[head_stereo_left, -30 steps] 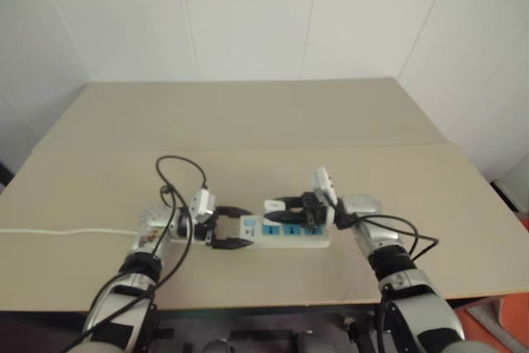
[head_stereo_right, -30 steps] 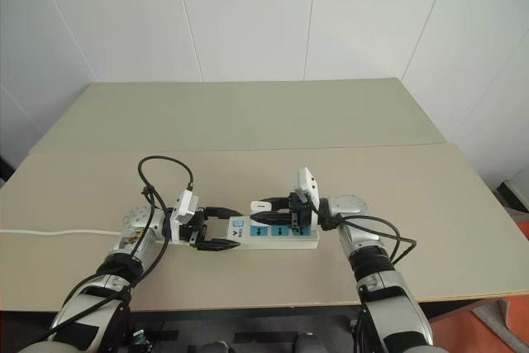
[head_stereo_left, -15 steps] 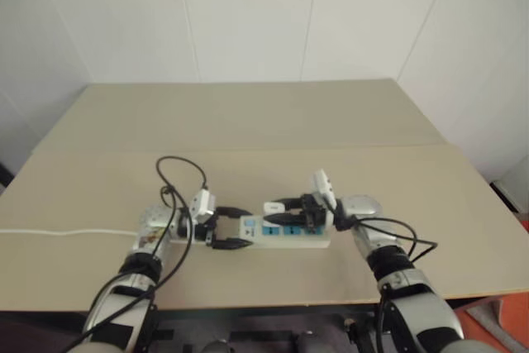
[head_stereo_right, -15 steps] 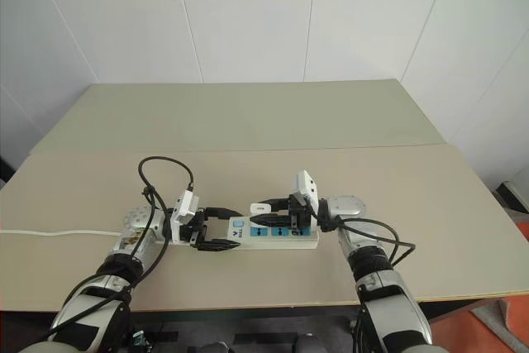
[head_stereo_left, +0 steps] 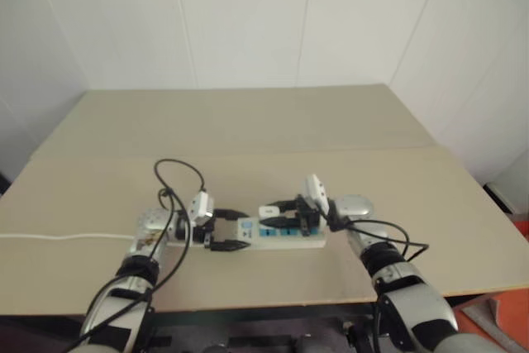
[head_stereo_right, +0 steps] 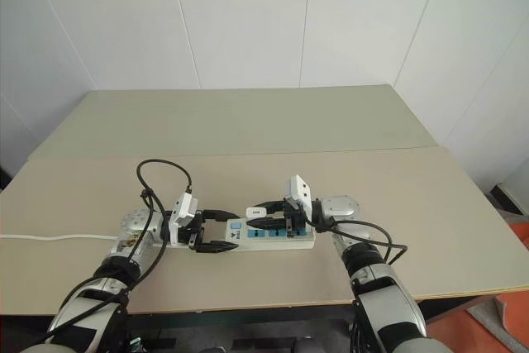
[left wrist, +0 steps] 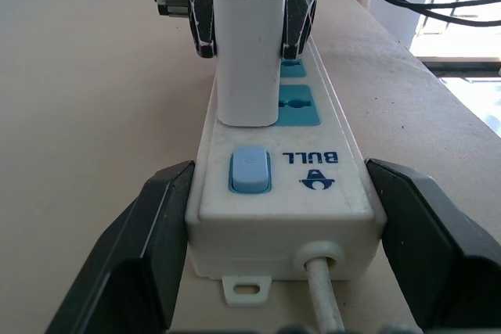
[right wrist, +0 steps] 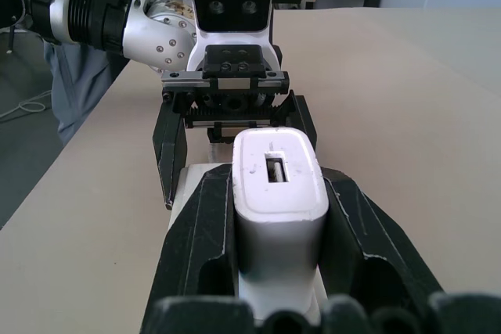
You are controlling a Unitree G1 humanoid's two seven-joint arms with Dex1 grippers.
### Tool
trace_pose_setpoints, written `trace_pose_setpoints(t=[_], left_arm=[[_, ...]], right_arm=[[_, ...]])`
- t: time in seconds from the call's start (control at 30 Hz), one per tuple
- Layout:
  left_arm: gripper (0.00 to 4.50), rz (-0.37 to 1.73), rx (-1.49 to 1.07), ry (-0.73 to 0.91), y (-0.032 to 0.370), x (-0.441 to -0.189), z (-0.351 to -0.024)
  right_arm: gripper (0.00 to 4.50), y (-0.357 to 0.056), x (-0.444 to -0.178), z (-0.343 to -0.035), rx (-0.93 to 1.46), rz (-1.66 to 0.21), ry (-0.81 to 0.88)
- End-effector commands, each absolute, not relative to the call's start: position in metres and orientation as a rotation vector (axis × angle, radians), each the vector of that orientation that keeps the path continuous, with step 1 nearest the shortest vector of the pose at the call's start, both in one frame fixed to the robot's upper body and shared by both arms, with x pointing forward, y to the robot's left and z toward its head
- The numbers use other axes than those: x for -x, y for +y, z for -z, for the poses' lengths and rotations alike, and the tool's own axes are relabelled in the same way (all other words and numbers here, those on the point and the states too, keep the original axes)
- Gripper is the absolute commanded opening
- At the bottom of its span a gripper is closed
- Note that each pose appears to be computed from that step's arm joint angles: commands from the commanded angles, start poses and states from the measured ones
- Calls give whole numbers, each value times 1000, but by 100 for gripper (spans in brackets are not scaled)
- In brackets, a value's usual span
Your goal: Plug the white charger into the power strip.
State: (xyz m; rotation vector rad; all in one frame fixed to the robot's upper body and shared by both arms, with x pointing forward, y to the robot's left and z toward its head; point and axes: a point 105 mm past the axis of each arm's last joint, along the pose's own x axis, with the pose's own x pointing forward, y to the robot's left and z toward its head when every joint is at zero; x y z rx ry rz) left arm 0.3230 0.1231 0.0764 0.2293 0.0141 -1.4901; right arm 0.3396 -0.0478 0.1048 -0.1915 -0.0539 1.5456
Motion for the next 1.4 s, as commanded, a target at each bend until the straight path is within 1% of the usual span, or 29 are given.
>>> trace_pose_setpoints(t=[0.03, 0.17, 0.27, 0.37, 0.5, 0.53, 0.7, 0.87, 0.97, 1.03, 1.1, 1.17, 1.23, 1.33, 1.4], left_arm=[[321, 1538, -250, 6, 119, -318, -79], [321, 1536, -254, -1, 119, -318, -79], [321, 1529, -258, -3, 119, -319, -79], [321, 1529, -258, -3, 119, -318, -79], [321, 1530, -255, -4, 118, -318, -79], [321, 1530, -255, -4, 118, -318, -79], [321, 1532, -254, -3, 118, -318, -79], [321, 1532, -252, 4, 118, -319, -79], [321, 1502, -201, 45, 116, -325, -80], [393, 1506, -201, 40, 115, -326, -82], [447, 1505, -183, -20, 112, -326, -90], [447, 1528, -126, -78, 112, -324, -104], [447, 1558, -68, -97, 113, -319, -116], [447, 1598, 4, -139, 119, -308, -142], [447, 1611, 29, -135, 128, -301, -156]], right_arm=[[110, -59, -330, -52, 191, -1524, 227], [110, -58, -325, -50, 224, -1551, 194], [110, -57, -325, -52, 249, -1540, 128], [110, -57, -326, -49, 231, -1530, 165], [250, -56, -328, -50, 214, -1533, 184], [274, -56, -328, -50, 217, -1536, 184], [441, -59, -326, -52, 236, -1543, 155], [446, -69, -325, -54, 261, -1559, 154], [446, -76, -330, -64, 284, -1546, 129], [450, -81, -333, -74, 299, -1529, 78], [450, -87, -334, -88, 295, -1527, 26], [450, -98, -334, -107, 294, -1534, -32], [450, -105, -333, -119, 308, -1534, -65], [450, -121, -328, -146, 347, -1548, -135], [450, -134, -325, -172, 368, -1517, -213]])
